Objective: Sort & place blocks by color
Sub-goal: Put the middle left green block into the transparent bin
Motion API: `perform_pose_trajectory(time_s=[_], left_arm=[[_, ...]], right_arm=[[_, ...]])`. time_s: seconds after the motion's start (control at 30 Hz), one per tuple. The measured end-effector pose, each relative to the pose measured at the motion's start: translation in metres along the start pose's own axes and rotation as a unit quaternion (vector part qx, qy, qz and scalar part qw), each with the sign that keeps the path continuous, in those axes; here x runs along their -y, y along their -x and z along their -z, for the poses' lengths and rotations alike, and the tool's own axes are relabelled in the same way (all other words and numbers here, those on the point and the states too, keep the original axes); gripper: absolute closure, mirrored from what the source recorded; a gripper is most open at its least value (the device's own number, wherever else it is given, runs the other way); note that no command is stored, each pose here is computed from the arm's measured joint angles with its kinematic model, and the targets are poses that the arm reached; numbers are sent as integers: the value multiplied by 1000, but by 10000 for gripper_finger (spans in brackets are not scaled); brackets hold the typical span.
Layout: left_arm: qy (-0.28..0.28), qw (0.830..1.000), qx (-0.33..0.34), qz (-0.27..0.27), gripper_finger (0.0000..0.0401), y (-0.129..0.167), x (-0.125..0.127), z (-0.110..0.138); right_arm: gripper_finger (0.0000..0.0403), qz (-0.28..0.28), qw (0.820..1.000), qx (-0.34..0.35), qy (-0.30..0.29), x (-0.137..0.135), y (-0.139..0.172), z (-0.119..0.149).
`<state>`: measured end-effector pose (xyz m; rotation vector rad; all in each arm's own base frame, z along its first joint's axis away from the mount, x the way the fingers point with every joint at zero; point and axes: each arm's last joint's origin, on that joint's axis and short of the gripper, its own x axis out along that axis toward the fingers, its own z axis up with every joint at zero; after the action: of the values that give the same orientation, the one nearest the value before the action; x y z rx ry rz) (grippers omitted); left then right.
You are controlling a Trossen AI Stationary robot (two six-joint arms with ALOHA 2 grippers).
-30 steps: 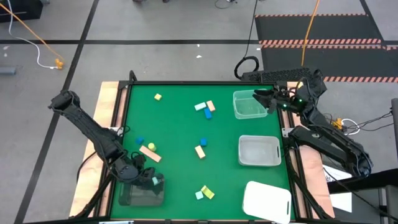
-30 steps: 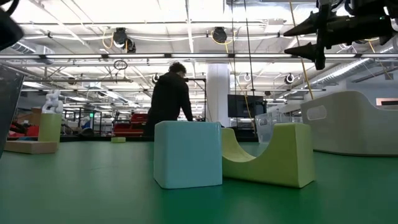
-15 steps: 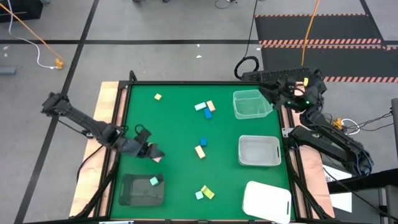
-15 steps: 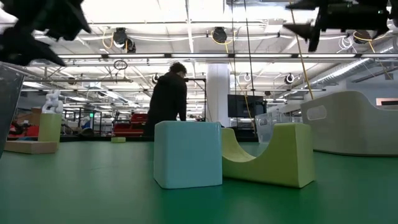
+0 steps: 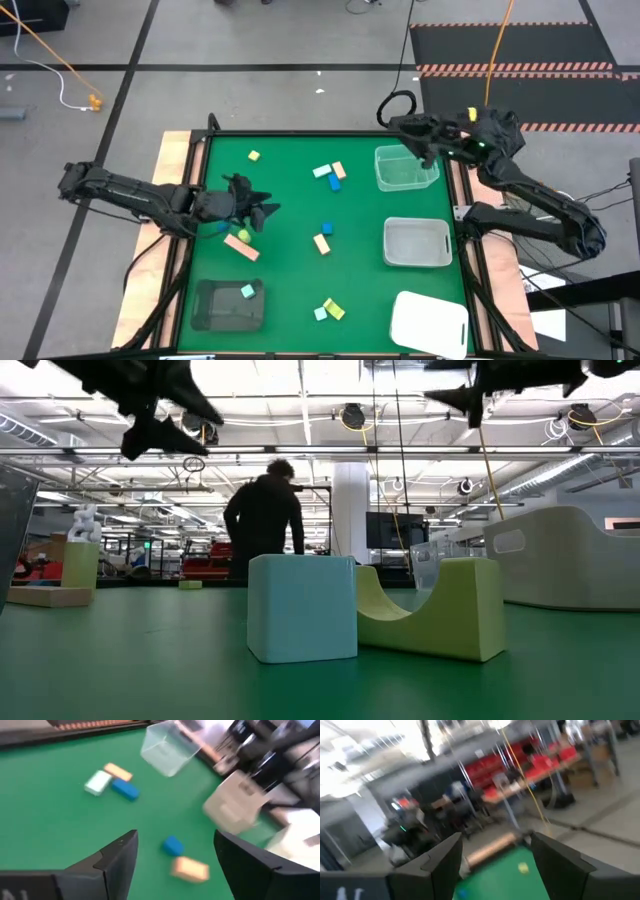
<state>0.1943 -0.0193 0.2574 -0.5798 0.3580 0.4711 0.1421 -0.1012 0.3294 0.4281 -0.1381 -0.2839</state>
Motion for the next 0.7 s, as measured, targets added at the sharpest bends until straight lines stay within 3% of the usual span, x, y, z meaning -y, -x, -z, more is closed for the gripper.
perform_pose_trajectory(time_s=[0.2,0.43,0.7], left_arm=[[-90,989,-120,-11,173,3,-11,18],[-140,949,-280,-18,193,16,-22,41],[-246,908,-338,-23,201,22,-23,57]], right_arm=[[174,35,997,-75,-4,2,-22,22],[174,44,990,-131,-5,-2,-45,48],[174,54,983,-178,-5,0,-62,71]])
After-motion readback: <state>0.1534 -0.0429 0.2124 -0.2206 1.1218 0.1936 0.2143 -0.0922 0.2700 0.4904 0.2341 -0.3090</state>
